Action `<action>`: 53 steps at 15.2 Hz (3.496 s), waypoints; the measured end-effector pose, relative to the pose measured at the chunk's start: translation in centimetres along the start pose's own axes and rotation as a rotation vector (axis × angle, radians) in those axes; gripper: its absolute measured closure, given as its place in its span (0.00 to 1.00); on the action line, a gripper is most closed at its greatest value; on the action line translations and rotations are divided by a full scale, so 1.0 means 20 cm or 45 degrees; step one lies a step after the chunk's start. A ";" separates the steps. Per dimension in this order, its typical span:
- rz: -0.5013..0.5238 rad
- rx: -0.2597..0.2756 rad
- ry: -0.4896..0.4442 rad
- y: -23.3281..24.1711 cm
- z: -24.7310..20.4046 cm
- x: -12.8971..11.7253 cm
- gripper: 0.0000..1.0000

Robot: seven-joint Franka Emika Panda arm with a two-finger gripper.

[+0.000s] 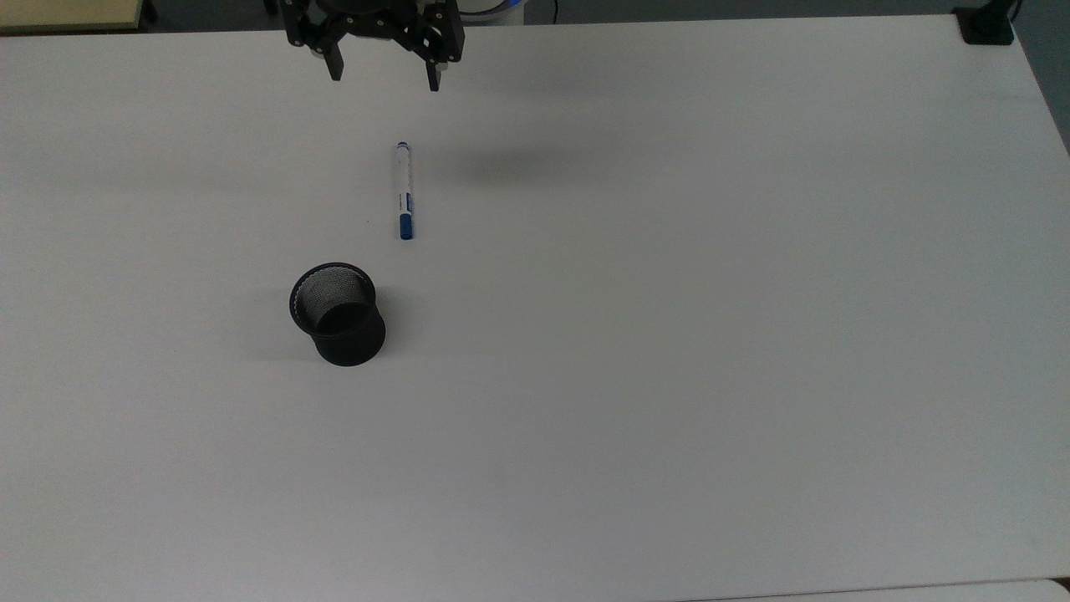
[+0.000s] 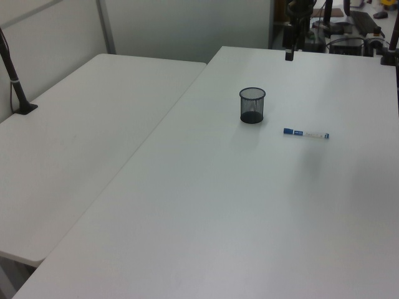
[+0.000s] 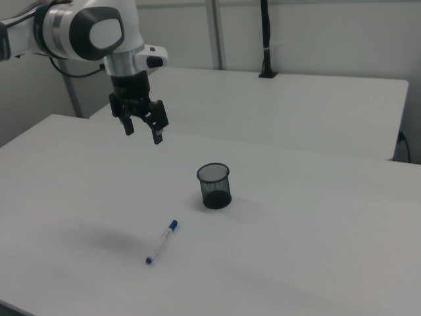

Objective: Insert the marker
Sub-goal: 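Move the gripper down over the white blue-capped marker, then close the gripper on the marker near its capped end, then lift the marker and carry it above the black mesh cup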

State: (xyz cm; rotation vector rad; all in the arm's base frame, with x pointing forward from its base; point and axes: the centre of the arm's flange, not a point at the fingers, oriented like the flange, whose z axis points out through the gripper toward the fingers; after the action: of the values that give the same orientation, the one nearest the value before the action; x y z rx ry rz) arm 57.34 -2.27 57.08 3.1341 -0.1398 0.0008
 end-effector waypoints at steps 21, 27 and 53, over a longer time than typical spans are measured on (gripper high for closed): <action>-0.301 -0.082 -0.208 0.05 1.18 0.10 0.11; -0.313 -0.089 -0.193 0.03 1.30 0.13 0.40; -0.270 -0.071 -0.077 0.07 0.92 0.24 0.83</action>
State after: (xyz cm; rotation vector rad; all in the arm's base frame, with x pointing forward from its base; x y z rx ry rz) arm 62.07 -4.11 38.61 3.0772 0.1891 -0.0965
